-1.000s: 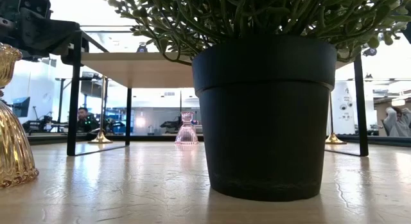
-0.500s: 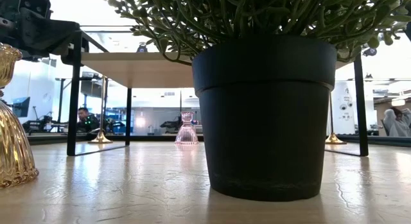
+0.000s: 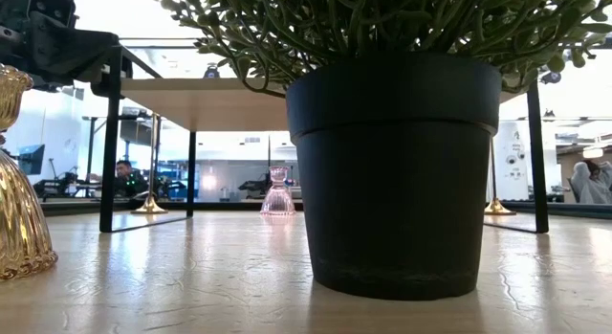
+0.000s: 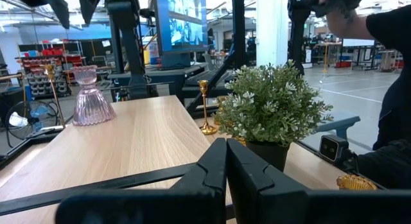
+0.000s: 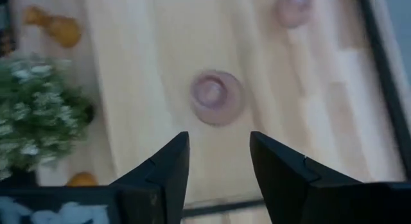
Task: Pick & Place candle stick holders
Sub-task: Put the top right gold candle holder on the shelf
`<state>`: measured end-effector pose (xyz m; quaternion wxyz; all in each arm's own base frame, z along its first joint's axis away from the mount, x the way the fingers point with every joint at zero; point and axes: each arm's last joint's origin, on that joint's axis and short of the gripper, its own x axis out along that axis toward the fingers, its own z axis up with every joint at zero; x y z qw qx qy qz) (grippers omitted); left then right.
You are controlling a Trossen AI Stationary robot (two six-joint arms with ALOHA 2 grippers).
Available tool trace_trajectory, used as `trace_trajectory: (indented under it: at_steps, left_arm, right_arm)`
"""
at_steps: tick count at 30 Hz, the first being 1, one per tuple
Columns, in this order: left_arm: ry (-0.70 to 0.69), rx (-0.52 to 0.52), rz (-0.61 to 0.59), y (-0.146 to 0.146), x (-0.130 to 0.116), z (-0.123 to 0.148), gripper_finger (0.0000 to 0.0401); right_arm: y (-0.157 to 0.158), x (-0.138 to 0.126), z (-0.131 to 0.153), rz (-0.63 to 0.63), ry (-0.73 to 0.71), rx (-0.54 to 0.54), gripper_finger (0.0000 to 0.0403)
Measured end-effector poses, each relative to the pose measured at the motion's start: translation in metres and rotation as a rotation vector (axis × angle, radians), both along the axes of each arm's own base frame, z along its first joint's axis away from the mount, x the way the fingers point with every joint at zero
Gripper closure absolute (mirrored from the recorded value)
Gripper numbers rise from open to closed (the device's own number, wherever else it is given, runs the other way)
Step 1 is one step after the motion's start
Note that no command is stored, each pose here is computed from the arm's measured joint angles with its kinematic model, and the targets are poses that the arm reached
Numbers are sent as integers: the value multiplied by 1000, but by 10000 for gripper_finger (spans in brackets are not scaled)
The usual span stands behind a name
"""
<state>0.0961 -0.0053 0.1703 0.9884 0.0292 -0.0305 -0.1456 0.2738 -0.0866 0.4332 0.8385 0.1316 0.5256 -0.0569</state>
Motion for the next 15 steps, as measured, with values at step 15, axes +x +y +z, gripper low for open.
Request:
trace_trajectory:
  at_steps: [15]
  left_arm:
    - [0, 0, 0, 0, 0, 0, 389]
  right_arm:
    - [57, -101, -54, -566, -103, -228, 299]
